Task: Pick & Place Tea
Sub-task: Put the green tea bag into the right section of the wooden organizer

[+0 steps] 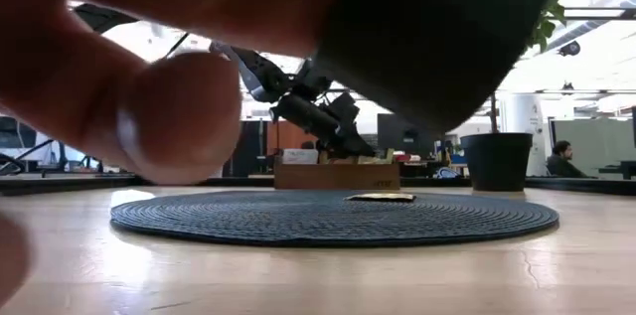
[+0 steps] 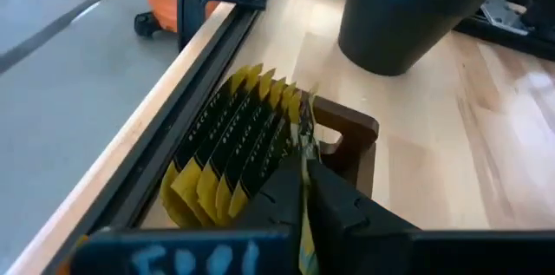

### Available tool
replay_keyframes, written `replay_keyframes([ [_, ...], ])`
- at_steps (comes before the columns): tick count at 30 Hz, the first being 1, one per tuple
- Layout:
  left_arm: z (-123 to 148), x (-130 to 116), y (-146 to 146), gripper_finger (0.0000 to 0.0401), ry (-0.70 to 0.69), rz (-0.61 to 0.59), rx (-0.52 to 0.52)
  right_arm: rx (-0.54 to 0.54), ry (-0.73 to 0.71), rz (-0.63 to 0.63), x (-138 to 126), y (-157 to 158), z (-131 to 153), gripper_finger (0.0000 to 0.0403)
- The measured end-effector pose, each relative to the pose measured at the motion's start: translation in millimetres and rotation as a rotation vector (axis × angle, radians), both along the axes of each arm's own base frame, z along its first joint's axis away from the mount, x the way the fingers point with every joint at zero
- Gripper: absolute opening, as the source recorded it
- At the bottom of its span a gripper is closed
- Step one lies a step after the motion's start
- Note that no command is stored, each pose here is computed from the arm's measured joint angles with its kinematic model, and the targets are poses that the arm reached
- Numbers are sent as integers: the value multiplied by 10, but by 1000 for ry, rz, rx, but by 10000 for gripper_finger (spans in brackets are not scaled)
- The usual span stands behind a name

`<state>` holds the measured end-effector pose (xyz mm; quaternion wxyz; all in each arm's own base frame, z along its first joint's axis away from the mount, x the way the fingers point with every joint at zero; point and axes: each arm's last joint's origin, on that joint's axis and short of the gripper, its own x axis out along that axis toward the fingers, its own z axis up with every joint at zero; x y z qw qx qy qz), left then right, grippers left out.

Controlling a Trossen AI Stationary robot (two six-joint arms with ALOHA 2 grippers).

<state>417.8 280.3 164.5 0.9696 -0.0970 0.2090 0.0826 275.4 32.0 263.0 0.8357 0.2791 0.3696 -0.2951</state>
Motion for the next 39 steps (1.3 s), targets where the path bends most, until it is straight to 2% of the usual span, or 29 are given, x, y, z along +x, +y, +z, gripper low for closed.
replay_keyframes([
  [9,-6,-38,-96,96,97,14,-116,-3,2,4,-1,0,-1,68],
  [17,373,-165,-213,110,127,57,-214,-3,23,26,-12,-3,-29,68],
  [20,516,-211,-286,110,148,26,-175,19,40,38,-25,-10,-79,68],
  [24,812,-249,-452,110,114,-44,-54,123,60,78,-39,-37,-203,68],
  [28,1021,-294,-801,110,89,-143,38,225,57,89,-51,-99,-405,68],
  [30,1010,-326,-1012,110,99,-183,38,246,63,81,-43,-140,-508,68],
  [32,933,-379,-1239,110,121,-208,-6,282,39,86,0,-182,-591,68],
  [36,581,-433,-1712,110,164,-209,-70,347,-10,118,141,-269,-784,68],
  [39,305,-462,-1998,110,177,-179,-85,356,31,128,236,-320,-983,68],
])
